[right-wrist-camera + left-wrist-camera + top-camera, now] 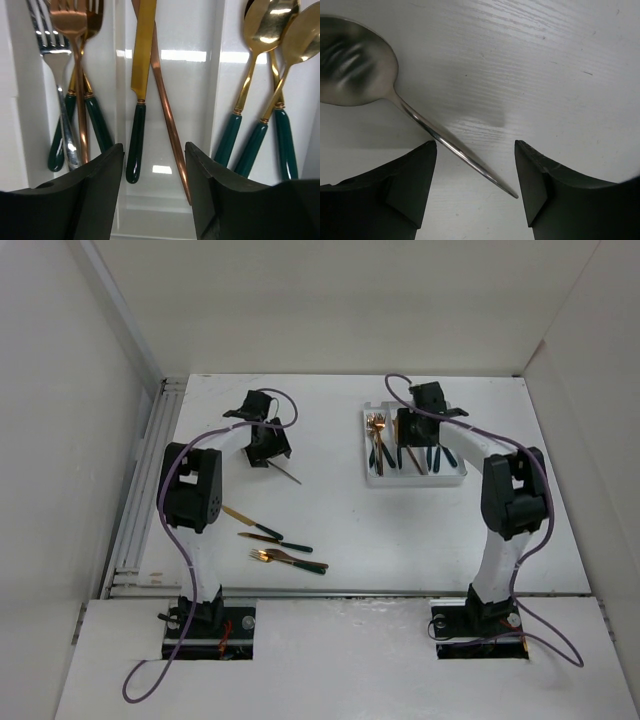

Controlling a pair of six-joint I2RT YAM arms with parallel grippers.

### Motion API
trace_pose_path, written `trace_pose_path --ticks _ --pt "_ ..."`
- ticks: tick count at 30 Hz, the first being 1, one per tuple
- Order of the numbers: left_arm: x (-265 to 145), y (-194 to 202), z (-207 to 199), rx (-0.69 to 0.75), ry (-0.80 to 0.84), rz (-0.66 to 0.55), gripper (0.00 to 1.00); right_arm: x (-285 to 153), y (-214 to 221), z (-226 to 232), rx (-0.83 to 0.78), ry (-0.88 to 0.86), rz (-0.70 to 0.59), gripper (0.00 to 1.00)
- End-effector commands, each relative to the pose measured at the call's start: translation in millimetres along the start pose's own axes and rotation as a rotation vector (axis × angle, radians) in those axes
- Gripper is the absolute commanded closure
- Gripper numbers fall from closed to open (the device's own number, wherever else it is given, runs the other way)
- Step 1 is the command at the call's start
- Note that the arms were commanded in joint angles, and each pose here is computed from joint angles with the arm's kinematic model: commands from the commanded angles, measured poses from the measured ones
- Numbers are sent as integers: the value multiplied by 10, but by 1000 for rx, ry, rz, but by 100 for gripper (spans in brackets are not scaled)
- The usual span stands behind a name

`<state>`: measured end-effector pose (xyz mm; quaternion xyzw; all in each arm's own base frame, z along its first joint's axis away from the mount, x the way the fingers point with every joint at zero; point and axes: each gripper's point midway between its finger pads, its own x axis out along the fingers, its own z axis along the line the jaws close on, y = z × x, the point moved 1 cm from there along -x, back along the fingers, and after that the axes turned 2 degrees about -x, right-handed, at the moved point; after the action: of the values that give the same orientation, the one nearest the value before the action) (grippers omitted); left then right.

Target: Sort the eating utensils into containers

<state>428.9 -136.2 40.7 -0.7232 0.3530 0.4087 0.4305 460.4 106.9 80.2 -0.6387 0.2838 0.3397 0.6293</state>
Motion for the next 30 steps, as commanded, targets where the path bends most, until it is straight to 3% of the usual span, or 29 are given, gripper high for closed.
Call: trace_pose_path --ticks 1,6,13,18,22,30 --pt "22 105 291 -20 -153 18 38 -376 -364 -32 4 0 -127 42" --pt "89 38 608 80 -343 -14 43 -592 -484 -2 7 -27 -189 42" --pt "156 87 536 124 -340 14 54 -748 -575 -16 12 -24 -234 42" --pt "261 295 393 174 -303 47 86 -857 -641 -55 8 -5 -264 42" --pt "272 300 355 171 -281 51 99 -891 -609 -82 0 5 -265 42" --pt "289 411 211 180 -176 100 100 -1018 -650 -106 -5 12 -293 42"
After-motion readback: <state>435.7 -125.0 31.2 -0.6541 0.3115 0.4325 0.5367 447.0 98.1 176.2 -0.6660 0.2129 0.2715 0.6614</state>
